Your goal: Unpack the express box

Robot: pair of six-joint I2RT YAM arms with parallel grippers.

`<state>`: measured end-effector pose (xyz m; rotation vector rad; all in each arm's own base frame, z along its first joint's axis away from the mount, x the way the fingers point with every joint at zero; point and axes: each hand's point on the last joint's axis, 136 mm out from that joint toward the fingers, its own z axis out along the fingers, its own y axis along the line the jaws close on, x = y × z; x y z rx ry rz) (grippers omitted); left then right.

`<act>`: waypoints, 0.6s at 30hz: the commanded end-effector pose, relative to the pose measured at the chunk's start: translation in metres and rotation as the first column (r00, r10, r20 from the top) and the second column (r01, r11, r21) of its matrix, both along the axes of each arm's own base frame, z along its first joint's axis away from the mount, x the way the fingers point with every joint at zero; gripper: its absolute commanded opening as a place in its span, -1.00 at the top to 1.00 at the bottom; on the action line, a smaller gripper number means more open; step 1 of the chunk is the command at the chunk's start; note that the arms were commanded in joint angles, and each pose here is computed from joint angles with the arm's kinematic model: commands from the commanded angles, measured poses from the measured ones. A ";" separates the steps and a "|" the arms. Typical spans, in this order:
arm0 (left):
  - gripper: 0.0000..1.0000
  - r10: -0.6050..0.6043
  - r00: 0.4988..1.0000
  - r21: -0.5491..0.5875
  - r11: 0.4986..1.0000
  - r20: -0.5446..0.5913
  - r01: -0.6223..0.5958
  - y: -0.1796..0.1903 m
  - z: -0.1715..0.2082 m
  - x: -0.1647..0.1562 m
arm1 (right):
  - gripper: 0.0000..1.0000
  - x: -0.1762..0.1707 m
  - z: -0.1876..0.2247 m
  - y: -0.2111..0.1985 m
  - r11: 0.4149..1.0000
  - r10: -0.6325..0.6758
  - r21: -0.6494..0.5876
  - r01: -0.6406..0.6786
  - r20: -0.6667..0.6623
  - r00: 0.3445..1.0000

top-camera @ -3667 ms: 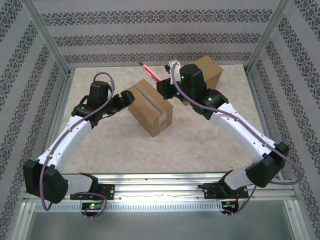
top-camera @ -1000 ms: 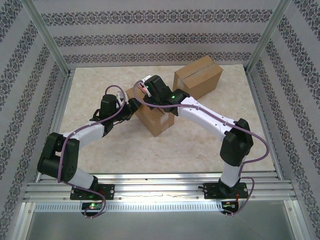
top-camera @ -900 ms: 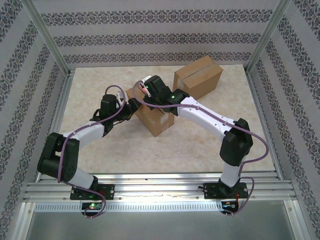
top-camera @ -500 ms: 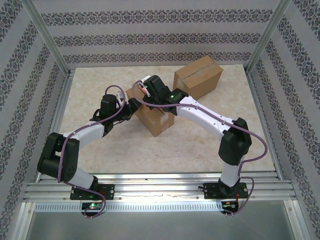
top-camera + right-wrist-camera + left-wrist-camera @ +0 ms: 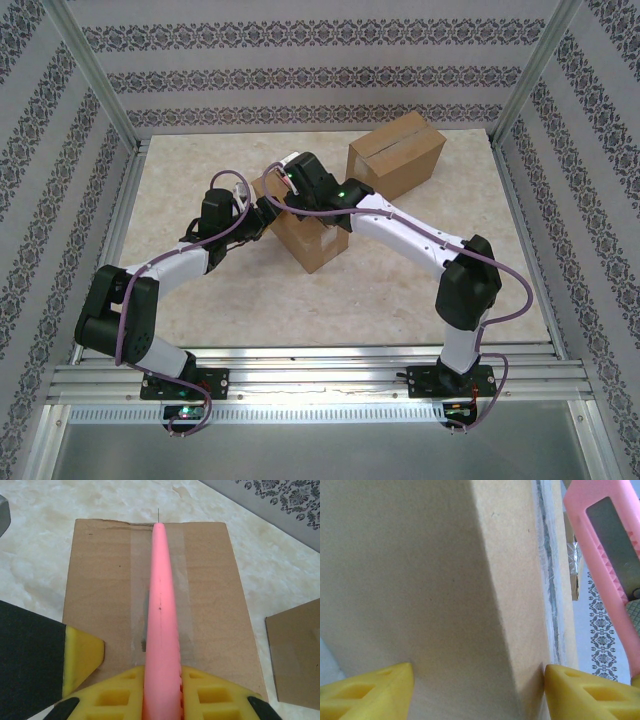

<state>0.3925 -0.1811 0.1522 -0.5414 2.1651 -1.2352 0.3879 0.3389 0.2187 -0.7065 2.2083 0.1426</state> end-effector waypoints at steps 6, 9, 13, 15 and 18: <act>-0.37 0.021 0.999 0.015 1.000 -0.027 -0.021 0.004 -0.012 0.004 | 1.00 -0.020 -0.017 -0.010 0.998 -0.022 -0.060 0.019 -0.062 0.998; -0.37 0.023 0.999 0.015 1.000 -0.029 -0.023 0.004 -0.014 0.005 | 1.00 -0.024 -0.019 -0.011 0.998 -0.025 -0.062 0.020 -0.076 0.997; -0.36 0.025 0.999 0.015 1.000 -0.031 -0.025 0.004 -0.015 0.006 | 1.00 -0.027 -0.020 -0.013 0.998 -0.031 -0.065 0.025 -0.089 0.996; -0.36 0.027 0.999 0.015 1.000 -0.033 -0.027 0.004 -0.016 0.007 | 1.00 -0.030 -0.022 -0.014 0.997 -0.033 -0.071 0.026 -0.098 0.995; -0.36 0.027 0.999 0.014 1.000 -0.033 -0.027 0.004 -0.016 0.007 | 1.00 -0.033 -0.024 -0.016 0.997 -0.034 -0.079 0.026 -0.109 0.993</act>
